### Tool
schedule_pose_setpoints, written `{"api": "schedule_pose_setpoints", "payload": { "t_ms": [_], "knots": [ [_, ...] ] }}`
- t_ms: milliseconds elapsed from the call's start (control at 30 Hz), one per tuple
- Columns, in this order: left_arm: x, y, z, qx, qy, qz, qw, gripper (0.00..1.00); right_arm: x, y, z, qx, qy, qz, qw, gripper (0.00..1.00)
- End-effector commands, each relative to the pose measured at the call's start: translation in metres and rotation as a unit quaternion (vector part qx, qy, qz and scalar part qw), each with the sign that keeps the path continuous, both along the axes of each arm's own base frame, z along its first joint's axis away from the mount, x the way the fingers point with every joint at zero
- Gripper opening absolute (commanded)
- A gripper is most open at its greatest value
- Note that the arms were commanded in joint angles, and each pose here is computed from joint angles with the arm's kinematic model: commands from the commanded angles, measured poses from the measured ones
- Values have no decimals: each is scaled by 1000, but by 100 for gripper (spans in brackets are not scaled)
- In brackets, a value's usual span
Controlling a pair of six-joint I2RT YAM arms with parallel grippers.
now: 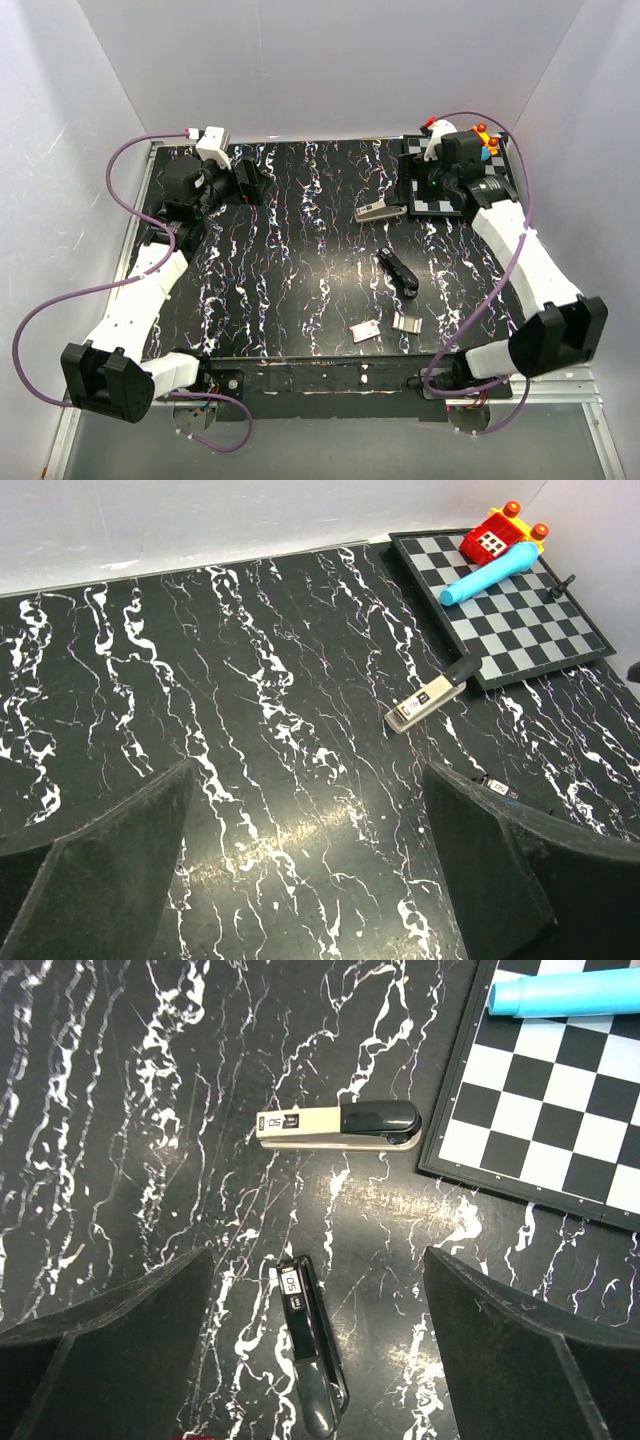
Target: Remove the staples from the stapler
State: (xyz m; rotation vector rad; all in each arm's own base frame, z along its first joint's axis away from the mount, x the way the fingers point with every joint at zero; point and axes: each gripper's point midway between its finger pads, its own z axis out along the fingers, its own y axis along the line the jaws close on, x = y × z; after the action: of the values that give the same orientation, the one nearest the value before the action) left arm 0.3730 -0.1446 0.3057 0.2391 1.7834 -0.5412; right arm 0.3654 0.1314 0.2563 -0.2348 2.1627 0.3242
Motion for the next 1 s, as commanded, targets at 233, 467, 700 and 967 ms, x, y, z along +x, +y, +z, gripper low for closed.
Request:
{"api": "schedule_pose_setpoints", "payload": {
  "t_ms": [233, 467, 700, 967],
  "knots": [
    [-4, 17, 8, -19, 5, 56, 998, 98, 34, 20, -40, -56, 86, 32, 994, 88],
    [-8, 18, 12, -23, 2, 58, 998, 98, 49, 12, -77, -157, 116, 70, 978, 89],
    [-7, 13, 8, -30, 10, 49, 998, 98, 58, 27, -103, -127, 186, 19, 974, 89],
    [-5, 13, 5, -29, 16, 49, 998, 98, 63, 55, -118, 45, 222, -152, 962, 88]
  ]
}}
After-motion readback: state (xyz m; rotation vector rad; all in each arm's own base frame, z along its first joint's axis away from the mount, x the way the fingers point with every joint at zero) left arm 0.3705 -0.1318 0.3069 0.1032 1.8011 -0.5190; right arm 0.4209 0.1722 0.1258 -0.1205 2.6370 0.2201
